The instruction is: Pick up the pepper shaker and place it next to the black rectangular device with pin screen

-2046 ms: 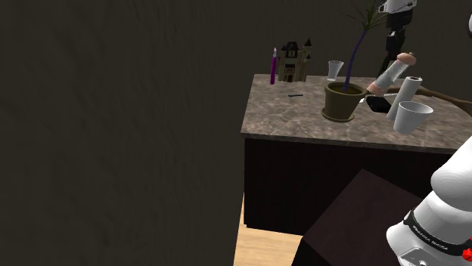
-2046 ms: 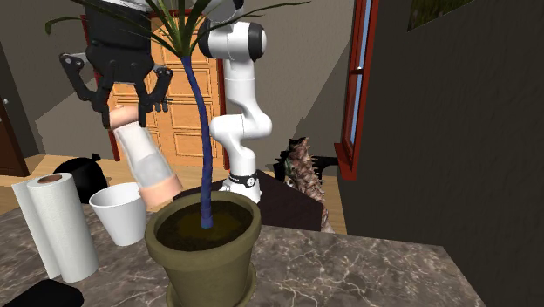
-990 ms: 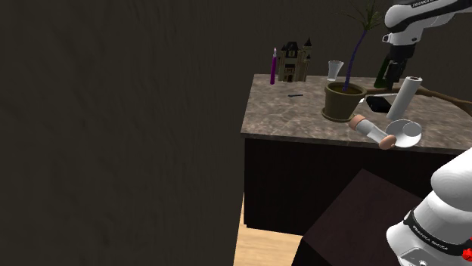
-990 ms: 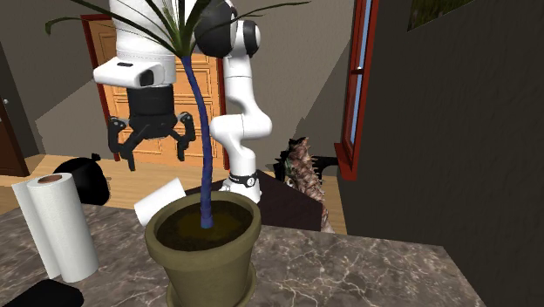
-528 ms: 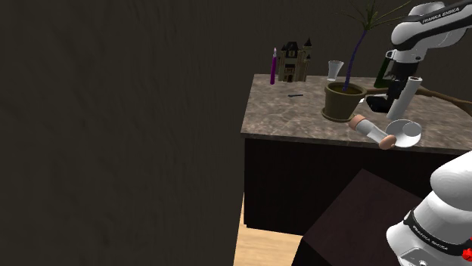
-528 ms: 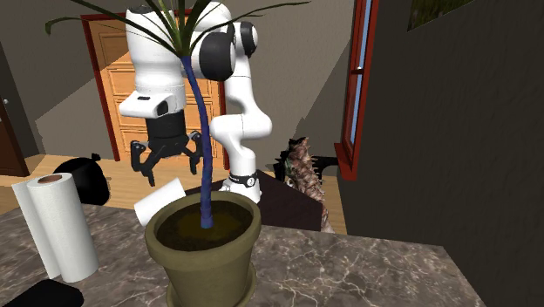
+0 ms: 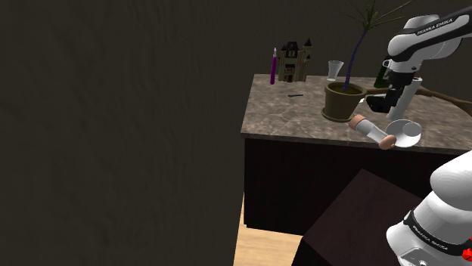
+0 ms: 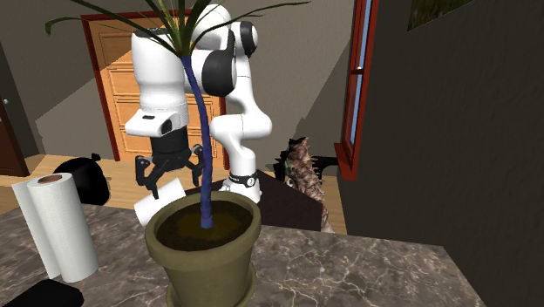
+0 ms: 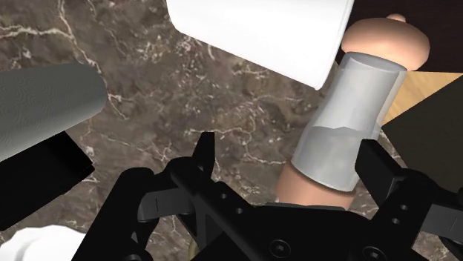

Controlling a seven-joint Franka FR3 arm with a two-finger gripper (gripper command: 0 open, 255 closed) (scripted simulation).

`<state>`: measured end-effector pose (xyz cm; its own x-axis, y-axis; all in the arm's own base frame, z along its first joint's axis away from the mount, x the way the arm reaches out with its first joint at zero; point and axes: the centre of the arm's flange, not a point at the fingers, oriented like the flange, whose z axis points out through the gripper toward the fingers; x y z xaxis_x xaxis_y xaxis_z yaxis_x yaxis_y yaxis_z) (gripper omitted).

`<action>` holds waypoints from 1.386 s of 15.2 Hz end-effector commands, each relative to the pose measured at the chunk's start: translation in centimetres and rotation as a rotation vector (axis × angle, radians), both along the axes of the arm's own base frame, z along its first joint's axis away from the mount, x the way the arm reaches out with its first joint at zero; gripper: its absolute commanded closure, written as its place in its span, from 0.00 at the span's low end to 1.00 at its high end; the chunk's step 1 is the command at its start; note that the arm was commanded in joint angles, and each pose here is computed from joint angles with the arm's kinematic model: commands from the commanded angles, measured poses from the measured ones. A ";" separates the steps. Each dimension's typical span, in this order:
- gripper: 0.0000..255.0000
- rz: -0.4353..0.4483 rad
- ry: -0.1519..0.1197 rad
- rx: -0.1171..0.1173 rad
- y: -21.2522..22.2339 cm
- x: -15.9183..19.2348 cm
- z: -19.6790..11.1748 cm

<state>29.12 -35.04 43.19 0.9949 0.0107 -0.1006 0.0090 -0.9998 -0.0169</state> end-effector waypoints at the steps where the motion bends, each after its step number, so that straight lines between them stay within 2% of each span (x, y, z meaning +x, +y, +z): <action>1: 0.00 0.000 0.000 0.000 0.0 0.0 -0.1; 5: 0.00 0.000 0.000 0.000 0.0 0.0 -0.1; 6: 1.00 0.000 0.000 0.000 0.0 0.0 -0.1; 15: 1.00 0.000 0.000 0.000 0.0 0.0 -0.1; 16: 0.00 0.000 0.000 0.000 0.0 0.0 -0.1; 21: 0.00 -0.135 -0.199 -0.069 6.3 -4.1 -3.9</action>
<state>25.89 -30.08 40.15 0.9938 -0.0964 0.0553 -0.0981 -0.9948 0.0288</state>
